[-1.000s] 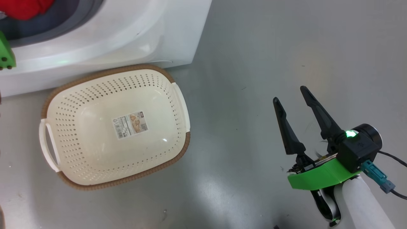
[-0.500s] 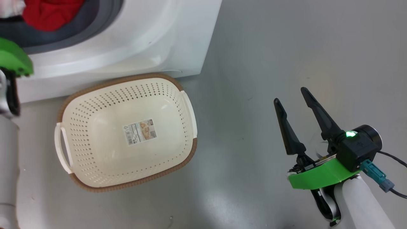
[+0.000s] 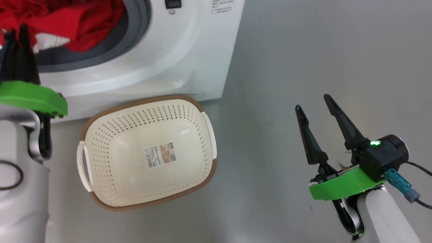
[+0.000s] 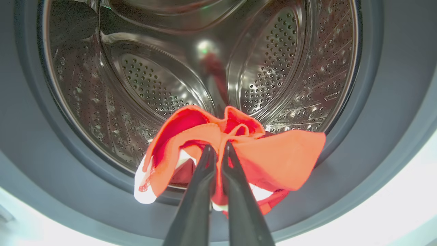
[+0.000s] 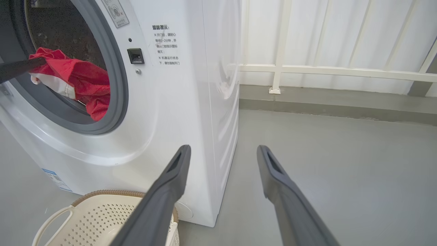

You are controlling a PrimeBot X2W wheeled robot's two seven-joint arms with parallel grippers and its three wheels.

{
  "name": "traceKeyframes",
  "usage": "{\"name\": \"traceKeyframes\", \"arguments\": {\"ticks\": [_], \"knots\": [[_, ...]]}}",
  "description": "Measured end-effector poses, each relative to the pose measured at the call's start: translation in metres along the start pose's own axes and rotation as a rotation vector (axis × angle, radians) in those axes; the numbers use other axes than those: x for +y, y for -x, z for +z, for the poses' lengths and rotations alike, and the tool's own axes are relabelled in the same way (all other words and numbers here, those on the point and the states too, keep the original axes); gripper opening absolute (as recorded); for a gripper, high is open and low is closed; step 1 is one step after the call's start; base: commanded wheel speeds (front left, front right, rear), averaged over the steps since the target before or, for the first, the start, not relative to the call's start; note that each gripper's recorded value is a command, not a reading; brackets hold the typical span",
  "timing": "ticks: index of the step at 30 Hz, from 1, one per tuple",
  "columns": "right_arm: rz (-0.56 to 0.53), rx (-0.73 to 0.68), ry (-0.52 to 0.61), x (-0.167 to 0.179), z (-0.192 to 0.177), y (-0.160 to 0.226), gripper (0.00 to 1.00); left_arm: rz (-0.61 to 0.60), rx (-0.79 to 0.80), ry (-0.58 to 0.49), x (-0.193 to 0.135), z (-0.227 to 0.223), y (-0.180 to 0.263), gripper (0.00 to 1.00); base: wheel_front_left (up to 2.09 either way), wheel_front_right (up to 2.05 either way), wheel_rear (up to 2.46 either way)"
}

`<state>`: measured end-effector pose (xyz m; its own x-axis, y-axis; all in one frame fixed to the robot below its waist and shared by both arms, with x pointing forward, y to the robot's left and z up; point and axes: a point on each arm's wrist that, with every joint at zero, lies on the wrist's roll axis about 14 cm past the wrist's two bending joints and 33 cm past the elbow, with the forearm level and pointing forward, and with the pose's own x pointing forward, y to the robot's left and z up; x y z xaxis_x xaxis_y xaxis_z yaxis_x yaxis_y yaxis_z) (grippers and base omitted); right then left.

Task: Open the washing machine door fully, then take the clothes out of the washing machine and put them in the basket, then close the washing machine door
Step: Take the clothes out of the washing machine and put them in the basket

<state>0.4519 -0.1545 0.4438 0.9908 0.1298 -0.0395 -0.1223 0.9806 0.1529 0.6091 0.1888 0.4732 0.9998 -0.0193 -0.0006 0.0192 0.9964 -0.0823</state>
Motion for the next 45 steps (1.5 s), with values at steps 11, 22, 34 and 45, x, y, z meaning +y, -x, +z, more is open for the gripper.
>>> {"name": "traceKeyframes", "arguments": {"ticks": [11,22,34,45], "knots": [[0.009,-0.043,-0.003,0.009,0.023,0.021,1.00,-0.034,-0.067,0.018,-0.010,0.033,0.046,0.00,0.00,0.00,0.00],[0.015,-0.089,-0.010,0.015,0.042,0.039,1.00,-0.057,-0.157,0.023,-0.018,0.068,0.086,0.00,0.00,0.00,0.00],[0.001,-0.132,-0.031,0.014,0.058,0.055,1.00,-0.104,-0.266,0.041,-0.038,0.104,0.123,0.00,0.00,0.00,0.00],[0.008,-0.148,-0.030,0.016,0.063,0.056,1.00,-0.111,-0.288,0.053,-0.044,0.115,0.143,0.00,0.00,0.00,0.00]]}}
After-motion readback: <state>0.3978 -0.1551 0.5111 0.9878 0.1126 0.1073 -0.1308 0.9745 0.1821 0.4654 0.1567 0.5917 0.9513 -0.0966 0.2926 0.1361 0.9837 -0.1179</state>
